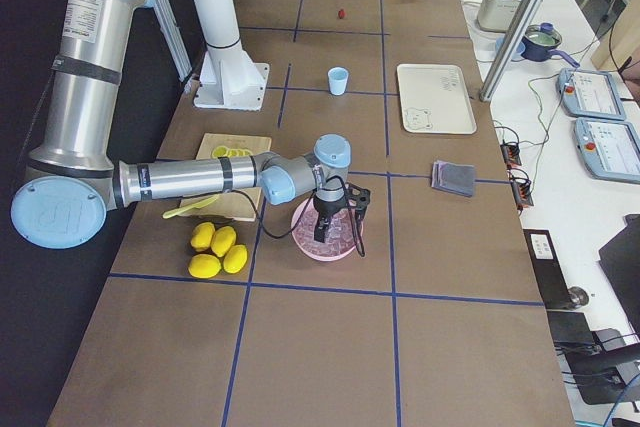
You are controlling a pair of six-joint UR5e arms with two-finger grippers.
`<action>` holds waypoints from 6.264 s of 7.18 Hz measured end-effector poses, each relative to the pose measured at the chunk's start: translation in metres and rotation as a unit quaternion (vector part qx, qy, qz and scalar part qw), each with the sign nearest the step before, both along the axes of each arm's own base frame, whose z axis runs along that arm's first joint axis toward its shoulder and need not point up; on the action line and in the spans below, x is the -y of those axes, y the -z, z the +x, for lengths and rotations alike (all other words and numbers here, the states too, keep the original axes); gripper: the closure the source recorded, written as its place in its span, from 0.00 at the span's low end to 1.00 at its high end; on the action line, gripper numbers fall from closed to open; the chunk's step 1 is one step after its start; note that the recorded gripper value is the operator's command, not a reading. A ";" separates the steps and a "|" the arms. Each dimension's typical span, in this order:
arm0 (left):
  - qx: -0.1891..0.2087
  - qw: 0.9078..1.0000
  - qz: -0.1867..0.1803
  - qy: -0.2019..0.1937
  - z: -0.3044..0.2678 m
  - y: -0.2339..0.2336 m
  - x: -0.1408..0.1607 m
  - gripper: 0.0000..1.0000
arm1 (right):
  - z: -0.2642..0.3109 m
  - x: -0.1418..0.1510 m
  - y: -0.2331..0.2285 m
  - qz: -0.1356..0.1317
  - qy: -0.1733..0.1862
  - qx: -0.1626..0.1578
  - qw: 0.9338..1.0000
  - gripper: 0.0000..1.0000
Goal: Mash ice and strawberries in cup
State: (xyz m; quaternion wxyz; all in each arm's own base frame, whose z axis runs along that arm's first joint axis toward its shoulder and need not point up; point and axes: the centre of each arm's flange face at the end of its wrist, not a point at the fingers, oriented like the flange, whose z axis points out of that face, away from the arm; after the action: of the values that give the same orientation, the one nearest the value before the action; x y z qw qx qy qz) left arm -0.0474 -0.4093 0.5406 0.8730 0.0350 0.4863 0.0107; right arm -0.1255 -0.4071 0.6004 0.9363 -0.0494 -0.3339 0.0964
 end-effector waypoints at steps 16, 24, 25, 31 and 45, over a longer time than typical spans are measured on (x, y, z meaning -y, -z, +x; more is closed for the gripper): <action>-0.009 1.000 0.004 0.000 0.001 0.005 0.000 0.00 | -0.005 -0.005 0.017 0.027 0.047 0.031 0.998 1.00; -0.009 1.000 0.013 0.000 0.001 0.016 -0.002 0.00 | -0.218 0.043 0.357 -0.019 -0.078 0.223 0.972 1.00; -0.009 1.000 0.013 0.000 0.001 0.016 -0.002 0.00 | -0.274 0.033 0.385 -0.024 -0.093 0.223 0.970 1.00; -0.009 1.000 0.013 0.000 0.001 0.016 -0.002 0.00 | -0.422 -0.007 0.426 -0.013 -0.119 0.200 0.972 0.00; 0.117 0.992 0.012 -0.043 0.302 0.041 0.005 0.00 | 0.144 0.086 0.071 0.095 0.051 0.034 0.994 0.00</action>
State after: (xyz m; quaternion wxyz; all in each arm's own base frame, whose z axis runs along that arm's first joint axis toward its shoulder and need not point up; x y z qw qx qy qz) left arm 0.2551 -0.4148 0.4998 0.9222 0.0228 0.3817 0.0579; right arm 0.0188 -0.4930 0.5289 0.9286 0.0195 -0.3703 0.0147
